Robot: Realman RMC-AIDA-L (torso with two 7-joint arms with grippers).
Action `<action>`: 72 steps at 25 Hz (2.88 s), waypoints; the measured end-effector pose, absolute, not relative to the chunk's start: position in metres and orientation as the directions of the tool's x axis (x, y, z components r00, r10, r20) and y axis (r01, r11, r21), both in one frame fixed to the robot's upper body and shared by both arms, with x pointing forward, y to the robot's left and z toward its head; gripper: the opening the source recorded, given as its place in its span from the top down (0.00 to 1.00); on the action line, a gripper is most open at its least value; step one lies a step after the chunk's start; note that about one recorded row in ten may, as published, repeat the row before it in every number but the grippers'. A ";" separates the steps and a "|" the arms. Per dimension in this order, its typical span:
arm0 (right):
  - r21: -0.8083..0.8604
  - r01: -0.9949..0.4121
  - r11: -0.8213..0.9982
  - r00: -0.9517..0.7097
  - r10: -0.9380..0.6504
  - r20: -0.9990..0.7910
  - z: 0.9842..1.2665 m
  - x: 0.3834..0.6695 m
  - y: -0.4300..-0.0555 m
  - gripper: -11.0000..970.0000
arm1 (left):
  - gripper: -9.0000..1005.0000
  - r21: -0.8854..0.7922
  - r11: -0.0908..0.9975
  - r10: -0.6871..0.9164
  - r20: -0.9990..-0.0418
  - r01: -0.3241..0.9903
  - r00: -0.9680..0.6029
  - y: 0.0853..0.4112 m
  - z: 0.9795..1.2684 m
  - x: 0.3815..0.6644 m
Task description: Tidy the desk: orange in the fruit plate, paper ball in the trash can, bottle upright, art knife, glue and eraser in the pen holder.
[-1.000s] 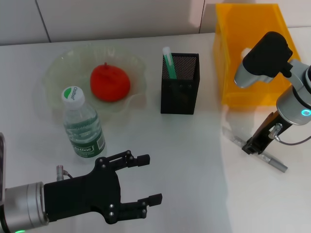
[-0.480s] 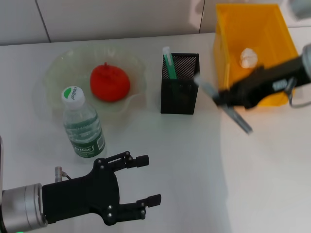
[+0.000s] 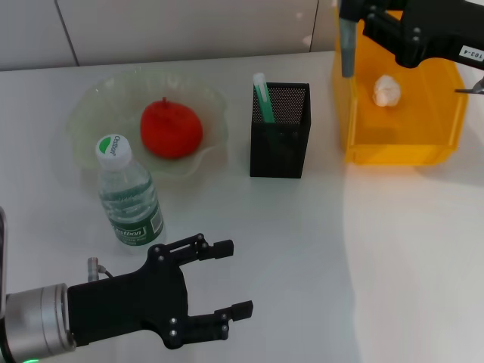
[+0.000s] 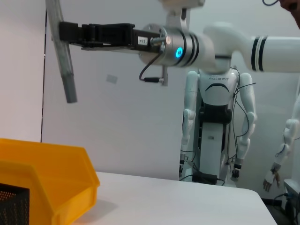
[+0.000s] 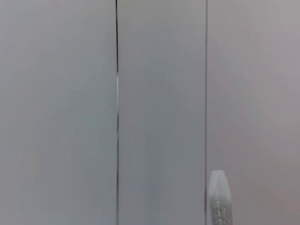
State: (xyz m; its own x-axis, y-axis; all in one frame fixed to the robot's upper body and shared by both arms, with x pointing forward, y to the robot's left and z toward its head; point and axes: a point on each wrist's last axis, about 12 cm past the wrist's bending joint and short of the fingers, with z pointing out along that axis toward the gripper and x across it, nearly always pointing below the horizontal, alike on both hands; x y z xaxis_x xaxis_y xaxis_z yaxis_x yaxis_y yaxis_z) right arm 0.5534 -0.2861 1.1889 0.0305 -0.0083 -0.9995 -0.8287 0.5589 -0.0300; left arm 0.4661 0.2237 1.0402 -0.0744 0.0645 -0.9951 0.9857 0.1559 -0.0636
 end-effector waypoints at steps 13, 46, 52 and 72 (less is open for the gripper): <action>-0.133 -0.734 0.666 0.211 0.038 -0.977 1.104 0.562 -0.263 0.85 | 0.21 -0.060 0.154 0.071 -0.995 0.986 -0.071 0.223 1.041 0.468; -0.020 -0.724 0.690 0.004 -0.024 -1.000 1.068 0.575 -0.237 0.84 | 0.21 -0.066 0.148 0.068 -0.995 0.987 -0.077 0.222 1.041 0.469; -0.018 -0.718 0.695 -0.001 -0.026 -1.000 1.067 0.575 -0.237 0.84 | 0.21 -0.064 0.147 0.069 -0.995 0.987 -0.075 0.221 1.042 0.469; 0.079 -0.771 0.632 0.019 0.146 -0.989 1.088 0.541 -0.272 0.41 | 0.21 -0.069 0.145 0.060 -0.995 0.987 -0.079 0.223 1.042 0.467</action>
State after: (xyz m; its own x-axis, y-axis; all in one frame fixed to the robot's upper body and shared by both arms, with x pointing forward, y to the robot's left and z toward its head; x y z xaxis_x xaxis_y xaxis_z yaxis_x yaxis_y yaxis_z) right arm 0.5415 -0.2718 1.0883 0.0190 0.1461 -0.9891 -0.7706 0.6324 0.0786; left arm 0.4669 0.2235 1.0421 -0.0788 0.0598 -0.9951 0.9870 0.1446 -0.0695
